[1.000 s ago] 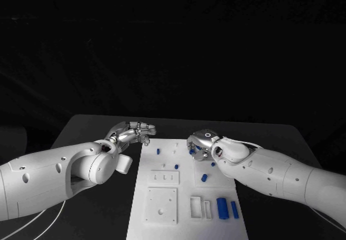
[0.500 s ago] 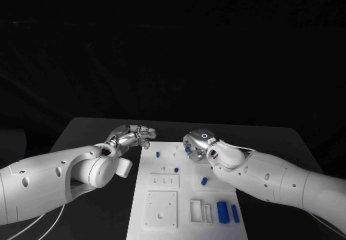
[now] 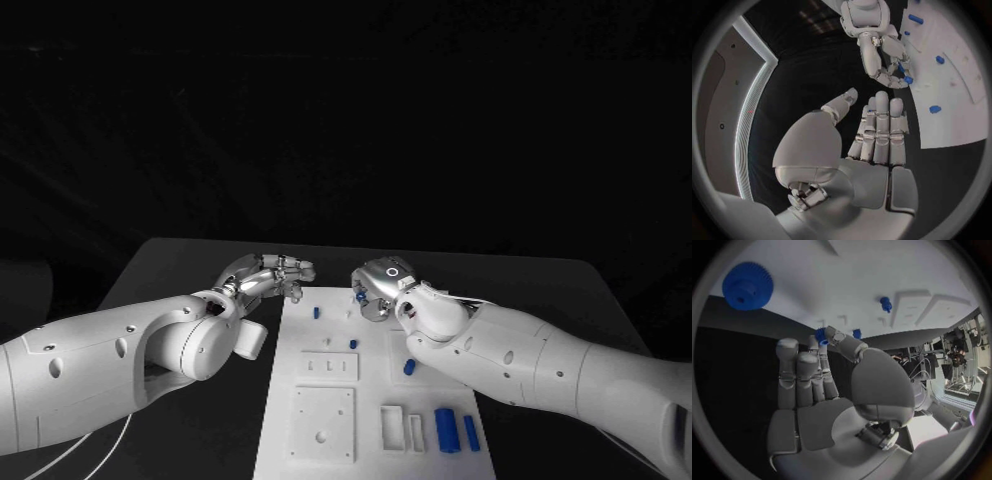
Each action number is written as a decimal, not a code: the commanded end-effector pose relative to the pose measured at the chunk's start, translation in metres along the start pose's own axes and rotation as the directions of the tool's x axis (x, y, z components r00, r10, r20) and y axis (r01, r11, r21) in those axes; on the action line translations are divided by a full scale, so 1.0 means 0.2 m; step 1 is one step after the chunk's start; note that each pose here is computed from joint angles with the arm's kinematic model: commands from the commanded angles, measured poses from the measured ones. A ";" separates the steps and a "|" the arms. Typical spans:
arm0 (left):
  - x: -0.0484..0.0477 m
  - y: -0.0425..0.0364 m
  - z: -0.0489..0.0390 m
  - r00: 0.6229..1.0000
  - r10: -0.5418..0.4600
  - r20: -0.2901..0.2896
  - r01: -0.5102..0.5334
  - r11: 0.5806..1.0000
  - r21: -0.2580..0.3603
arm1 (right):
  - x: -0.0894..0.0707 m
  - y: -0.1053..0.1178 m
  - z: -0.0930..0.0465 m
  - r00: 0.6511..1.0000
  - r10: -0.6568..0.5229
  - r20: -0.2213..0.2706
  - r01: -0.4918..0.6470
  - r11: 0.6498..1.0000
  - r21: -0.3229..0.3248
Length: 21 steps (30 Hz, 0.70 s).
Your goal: Assemble the parts on the task board
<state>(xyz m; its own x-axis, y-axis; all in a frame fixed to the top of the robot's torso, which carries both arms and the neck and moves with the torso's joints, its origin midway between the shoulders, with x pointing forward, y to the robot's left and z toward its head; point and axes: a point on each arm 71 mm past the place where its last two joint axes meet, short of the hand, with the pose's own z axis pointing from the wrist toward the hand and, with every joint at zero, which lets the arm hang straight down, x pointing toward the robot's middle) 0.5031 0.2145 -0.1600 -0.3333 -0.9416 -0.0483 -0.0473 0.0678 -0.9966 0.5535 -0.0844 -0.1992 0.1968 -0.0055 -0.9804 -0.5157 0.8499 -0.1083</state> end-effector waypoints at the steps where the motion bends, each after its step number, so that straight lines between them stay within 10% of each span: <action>1: 0.016 -0.009 0.007 1.000 0.000 -0.015 0.000 1.000 0.009 | 0.00 0.02 0.02 1.000 -0.026 0.004 0.026 1.000 0.003; 21: 0.033 -0.053 0.019 1.000 0.003 -0.027 -0.003 1.000 0.023 | 0.02 0.05 0.05 0.999 -0.040 -0.014 0.040 0.999 0.010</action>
<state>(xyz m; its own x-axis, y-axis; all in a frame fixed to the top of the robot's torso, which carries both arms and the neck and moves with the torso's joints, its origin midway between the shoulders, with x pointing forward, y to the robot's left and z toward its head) 0.5057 0.2094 -0.1523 -0.3410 -0.9386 -0.0520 -0.0341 0.0676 -0.9971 0.5570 -0.0719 -0.2018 0.2061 -0.0258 -0.9782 -0.4985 0.8575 -0.1277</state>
